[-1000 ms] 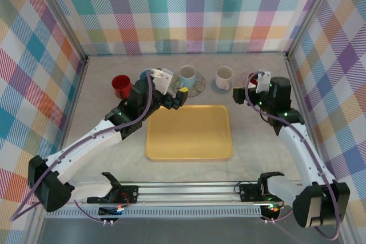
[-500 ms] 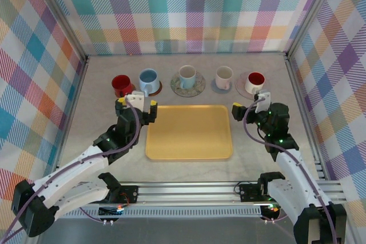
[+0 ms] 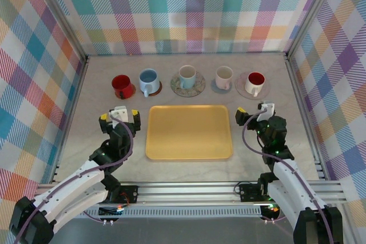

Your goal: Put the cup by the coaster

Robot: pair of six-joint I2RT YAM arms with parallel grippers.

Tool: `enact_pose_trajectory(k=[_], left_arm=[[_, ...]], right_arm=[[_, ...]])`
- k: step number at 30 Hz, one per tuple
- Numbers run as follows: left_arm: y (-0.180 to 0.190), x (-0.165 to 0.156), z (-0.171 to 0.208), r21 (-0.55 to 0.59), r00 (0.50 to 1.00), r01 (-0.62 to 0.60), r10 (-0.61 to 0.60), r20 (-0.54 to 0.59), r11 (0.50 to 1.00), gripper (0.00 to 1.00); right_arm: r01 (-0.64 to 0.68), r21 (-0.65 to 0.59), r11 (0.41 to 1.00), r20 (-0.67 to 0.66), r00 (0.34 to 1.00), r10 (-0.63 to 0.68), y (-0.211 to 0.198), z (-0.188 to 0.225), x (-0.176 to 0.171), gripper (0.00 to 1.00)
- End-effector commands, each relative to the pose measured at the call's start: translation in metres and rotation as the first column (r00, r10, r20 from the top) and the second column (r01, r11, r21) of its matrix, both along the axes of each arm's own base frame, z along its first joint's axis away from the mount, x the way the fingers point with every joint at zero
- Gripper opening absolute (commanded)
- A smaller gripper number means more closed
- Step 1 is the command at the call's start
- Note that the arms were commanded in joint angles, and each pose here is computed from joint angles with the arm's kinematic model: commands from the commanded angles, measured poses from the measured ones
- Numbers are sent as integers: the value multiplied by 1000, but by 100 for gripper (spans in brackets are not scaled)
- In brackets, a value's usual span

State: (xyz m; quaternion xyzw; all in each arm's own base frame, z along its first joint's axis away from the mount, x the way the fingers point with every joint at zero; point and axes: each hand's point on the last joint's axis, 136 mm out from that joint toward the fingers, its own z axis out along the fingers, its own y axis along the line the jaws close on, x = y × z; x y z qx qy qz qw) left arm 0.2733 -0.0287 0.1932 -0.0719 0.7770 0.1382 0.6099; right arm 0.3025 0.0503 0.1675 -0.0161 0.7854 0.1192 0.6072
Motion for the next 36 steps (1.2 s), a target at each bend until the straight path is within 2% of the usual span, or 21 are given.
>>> enact_pose_trajectory(k=[1,9,20,27,36], left_arm=[[10,4,-4,-72,998,-50,54,42,996,100],[23,24,-23,-63,998,-70,70,-1,996,100],[26,46,-50,-76,997,-70,67,-46,995,100],[28,61,-59,-106,998,-51,49,-28,993,100],[27,81,-67,-102,1000,-12,11,-11,995,100]], right_arm=[[74,-15,997,65,995,-73,-12,6,5,99],[164,-41,986,41,986,-162,-29,-20,13,99],[191,-59,980,21,982,-190,-37,-36,32,99],[202,-64,977,37,979,-200,-42,-37,50,99],[137,-110,984,36,990,-134,-35,-42,67,99]])
